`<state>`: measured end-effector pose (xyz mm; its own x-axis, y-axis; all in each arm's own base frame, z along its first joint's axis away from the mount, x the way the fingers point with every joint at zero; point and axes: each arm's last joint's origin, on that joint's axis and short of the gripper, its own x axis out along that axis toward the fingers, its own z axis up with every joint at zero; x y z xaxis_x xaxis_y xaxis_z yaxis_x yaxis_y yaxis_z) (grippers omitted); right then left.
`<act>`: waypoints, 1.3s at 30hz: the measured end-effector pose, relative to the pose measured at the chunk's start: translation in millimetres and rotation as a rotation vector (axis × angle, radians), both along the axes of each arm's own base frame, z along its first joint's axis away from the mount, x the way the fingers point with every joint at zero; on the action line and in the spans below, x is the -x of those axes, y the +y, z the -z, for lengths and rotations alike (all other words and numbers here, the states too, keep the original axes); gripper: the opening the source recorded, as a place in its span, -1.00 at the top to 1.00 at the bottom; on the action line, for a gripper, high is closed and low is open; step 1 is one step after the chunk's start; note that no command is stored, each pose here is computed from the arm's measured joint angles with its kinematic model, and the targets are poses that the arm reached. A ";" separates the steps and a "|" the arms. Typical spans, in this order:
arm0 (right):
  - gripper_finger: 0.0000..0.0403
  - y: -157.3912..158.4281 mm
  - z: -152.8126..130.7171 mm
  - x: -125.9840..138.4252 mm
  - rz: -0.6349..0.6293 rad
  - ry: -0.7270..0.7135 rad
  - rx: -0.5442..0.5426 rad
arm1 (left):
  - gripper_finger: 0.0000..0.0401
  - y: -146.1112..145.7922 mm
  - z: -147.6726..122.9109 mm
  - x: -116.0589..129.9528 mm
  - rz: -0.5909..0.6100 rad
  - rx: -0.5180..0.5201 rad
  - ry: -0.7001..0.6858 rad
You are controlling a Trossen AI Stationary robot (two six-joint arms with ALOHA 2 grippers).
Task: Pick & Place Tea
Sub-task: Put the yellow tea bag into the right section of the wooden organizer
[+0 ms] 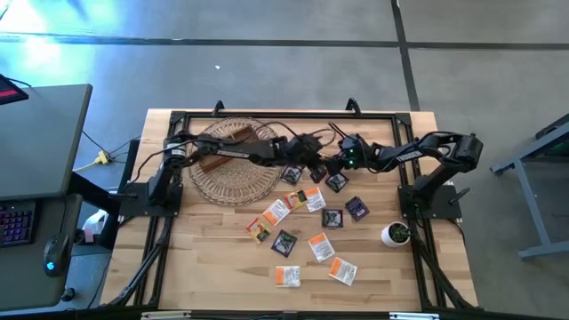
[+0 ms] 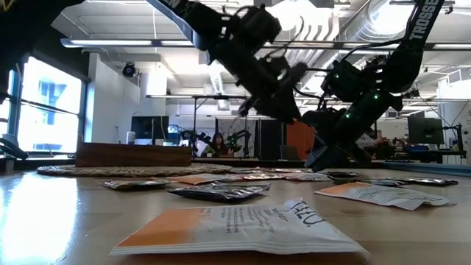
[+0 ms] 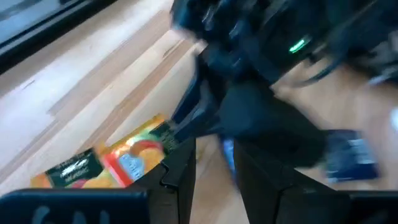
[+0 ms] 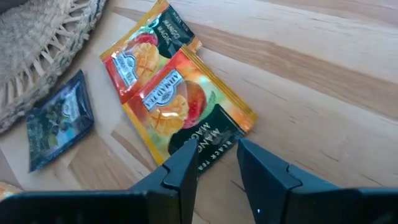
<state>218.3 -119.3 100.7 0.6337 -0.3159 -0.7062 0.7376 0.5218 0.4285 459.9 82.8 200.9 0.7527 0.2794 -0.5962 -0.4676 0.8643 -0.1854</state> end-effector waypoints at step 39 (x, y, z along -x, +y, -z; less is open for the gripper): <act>0.43 1.1 1.2 1.0 0.016 0.001 -0.049 | 0.46 26.1 39.9 -5.8 -0.236 -0.087 0.201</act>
